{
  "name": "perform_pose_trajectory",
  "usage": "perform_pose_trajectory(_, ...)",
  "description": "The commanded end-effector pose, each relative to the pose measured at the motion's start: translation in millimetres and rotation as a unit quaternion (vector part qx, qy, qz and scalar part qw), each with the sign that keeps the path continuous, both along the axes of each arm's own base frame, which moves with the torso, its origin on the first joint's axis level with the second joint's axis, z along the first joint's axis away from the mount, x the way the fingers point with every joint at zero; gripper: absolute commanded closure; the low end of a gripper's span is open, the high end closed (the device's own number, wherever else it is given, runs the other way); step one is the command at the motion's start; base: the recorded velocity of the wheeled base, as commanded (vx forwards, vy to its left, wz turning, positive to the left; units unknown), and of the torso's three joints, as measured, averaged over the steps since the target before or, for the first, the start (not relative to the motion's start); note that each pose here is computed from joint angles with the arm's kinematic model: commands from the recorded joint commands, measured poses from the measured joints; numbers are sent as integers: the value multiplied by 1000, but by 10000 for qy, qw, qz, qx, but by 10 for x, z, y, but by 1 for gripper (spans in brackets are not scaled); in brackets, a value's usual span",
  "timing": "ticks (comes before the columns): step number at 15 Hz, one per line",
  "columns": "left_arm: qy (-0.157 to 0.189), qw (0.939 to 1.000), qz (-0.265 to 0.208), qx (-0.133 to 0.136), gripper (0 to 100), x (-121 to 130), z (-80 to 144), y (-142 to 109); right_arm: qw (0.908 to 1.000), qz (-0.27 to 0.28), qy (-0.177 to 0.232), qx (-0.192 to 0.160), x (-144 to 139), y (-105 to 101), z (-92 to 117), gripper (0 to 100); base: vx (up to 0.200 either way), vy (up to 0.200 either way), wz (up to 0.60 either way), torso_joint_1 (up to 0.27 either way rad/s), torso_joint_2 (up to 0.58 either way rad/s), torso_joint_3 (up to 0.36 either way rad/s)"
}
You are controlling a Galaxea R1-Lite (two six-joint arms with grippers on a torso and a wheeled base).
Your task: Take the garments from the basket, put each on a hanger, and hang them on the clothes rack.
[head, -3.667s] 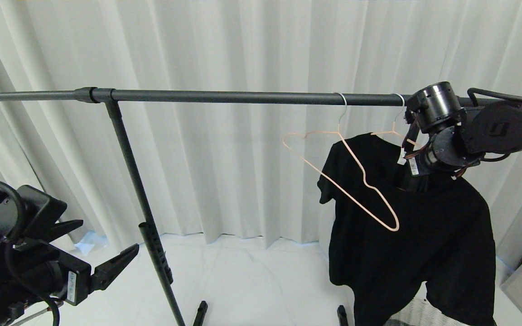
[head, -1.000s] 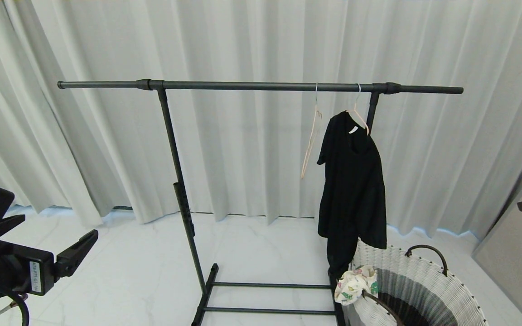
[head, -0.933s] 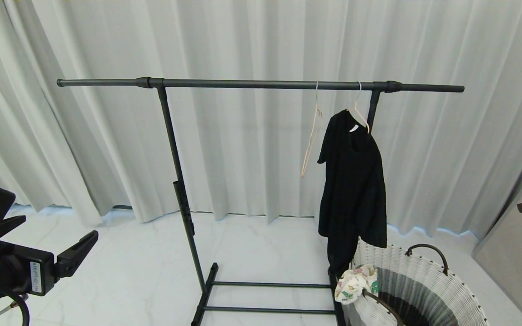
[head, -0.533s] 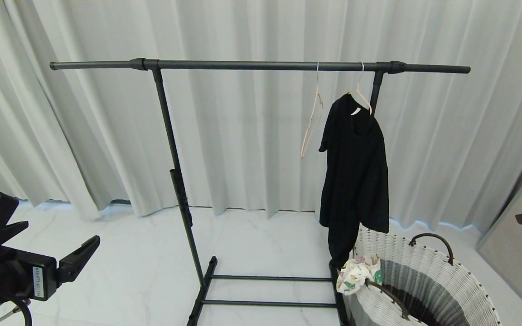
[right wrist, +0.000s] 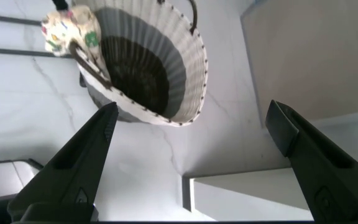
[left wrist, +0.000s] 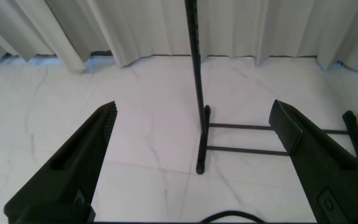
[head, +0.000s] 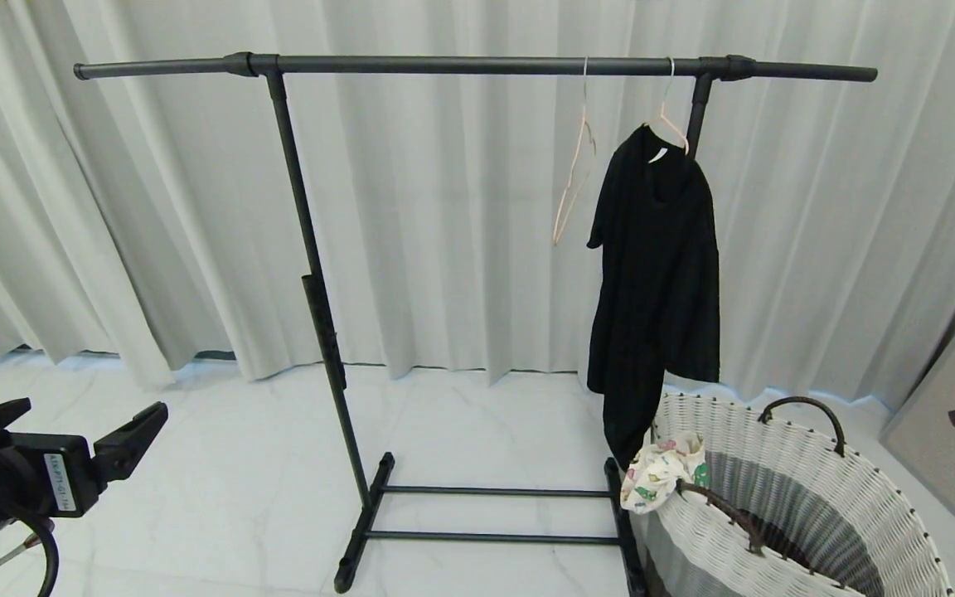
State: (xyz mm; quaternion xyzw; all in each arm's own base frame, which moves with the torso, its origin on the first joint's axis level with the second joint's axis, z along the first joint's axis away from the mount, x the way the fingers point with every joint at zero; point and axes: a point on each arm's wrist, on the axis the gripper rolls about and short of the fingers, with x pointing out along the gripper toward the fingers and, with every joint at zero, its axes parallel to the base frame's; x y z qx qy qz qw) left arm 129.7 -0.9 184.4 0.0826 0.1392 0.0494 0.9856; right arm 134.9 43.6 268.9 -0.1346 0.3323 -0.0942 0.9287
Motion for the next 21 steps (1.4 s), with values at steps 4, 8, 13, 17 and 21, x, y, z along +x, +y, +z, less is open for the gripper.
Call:
perform_pose_trajectory(4,20,10000,-6,29,0,6,-6,-1,10000,-17,30,-9,-9,-6,-26,0,0,0,0,-149,452,306)
perform_pose_trajectory(8,79,9999,-80,75,0,34,-15,-18,9999,-84,109,-27,2,-17,-140,0,0,0,0,-71,289,201)
perform_pose_trajectory(13,137,9998,-129,109,0,61,-25,-26,9998,-132,-92,87,77,-21,-415,0,40,0,0,-4,21,23)
perform_pose_trajectory(17,119,9995,-257,103,0,98,3,-65,9974,175,8,705,202,-54,-561,0,200,0,0,-2,-1,6)
perform_pose_trajectory(21,194,9995,-239,97,0,250,42,-76,9953,-151,275,916,473,-181,-881,0,200,0,0,0,7,4)
